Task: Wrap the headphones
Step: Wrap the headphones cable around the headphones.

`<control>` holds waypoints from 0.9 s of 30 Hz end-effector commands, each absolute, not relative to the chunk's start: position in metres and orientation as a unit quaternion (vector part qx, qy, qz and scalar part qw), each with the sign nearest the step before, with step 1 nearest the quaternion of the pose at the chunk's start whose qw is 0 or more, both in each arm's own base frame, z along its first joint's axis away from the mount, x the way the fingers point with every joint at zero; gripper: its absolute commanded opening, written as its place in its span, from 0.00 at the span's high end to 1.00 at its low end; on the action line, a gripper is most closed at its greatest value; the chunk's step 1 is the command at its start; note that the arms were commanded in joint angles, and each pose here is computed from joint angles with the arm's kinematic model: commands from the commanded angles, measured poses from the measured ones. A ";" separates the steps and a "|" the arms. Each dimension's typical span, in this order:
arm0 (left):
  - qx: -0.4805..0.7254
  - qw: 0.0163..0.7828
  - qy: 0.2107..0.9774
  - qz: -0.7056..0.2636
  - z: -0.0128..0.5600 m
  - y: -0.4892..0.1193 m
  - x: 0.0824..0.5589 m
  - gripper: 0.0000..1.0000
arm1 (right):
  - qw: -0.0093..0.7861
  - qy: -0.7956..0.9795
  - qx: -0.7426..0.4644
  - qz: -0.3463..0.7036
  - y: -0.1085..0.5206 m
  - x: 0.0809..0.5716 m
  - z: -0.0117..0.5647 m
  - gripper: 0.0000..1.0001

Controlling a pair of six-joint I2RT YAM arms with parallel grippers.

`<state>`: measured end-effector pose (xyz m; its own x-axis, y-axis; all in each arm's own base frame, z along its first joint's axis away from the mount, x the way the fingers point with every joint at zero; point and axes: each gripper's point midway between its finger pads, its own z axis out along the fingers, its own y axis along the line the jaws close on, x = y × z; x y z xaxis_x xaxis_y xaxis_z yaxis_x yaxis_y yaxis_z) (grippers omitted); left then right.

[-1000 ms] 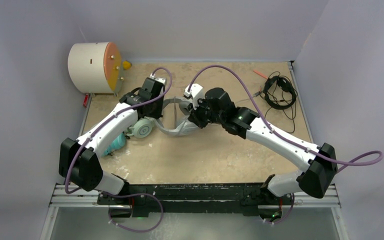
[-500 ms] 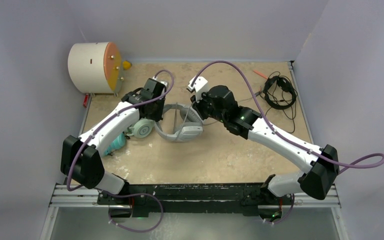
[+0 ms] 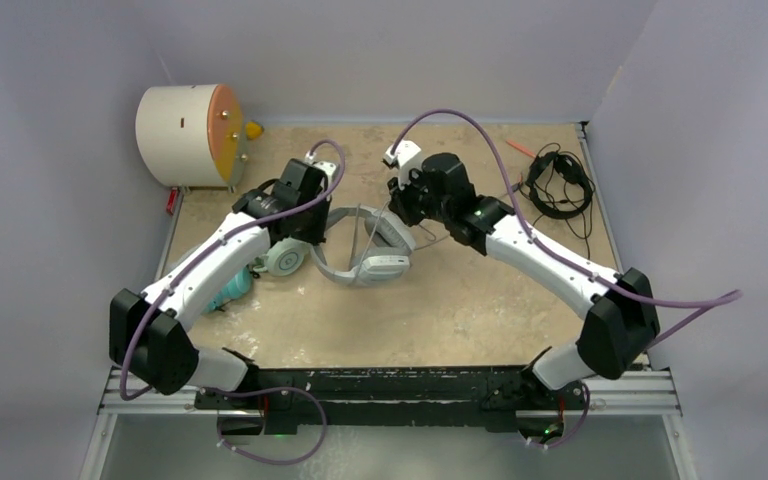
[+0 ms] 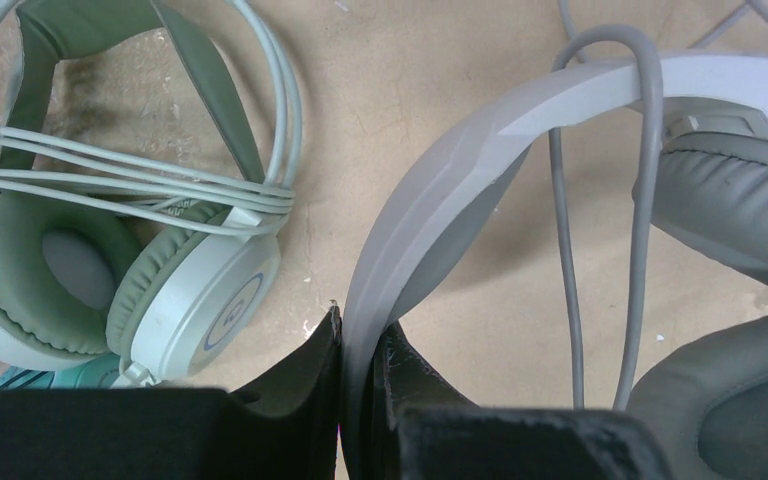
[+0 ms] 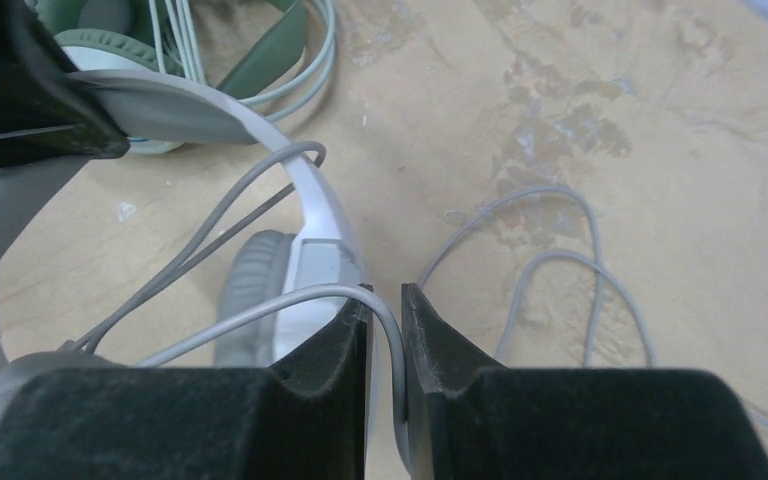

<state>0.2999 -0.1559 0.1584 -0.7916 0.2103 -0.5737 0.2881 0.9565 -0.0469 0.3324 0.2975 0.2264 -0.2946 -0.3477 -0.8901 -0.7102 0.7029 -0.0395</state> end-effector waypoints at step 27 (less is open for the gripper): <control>0.173 0.295 0.905 -0.253 0.282 -0.216 0.250 1.00 | 0.462 0.726 -0.293 0.418 0.310 0.350 0.205 0.78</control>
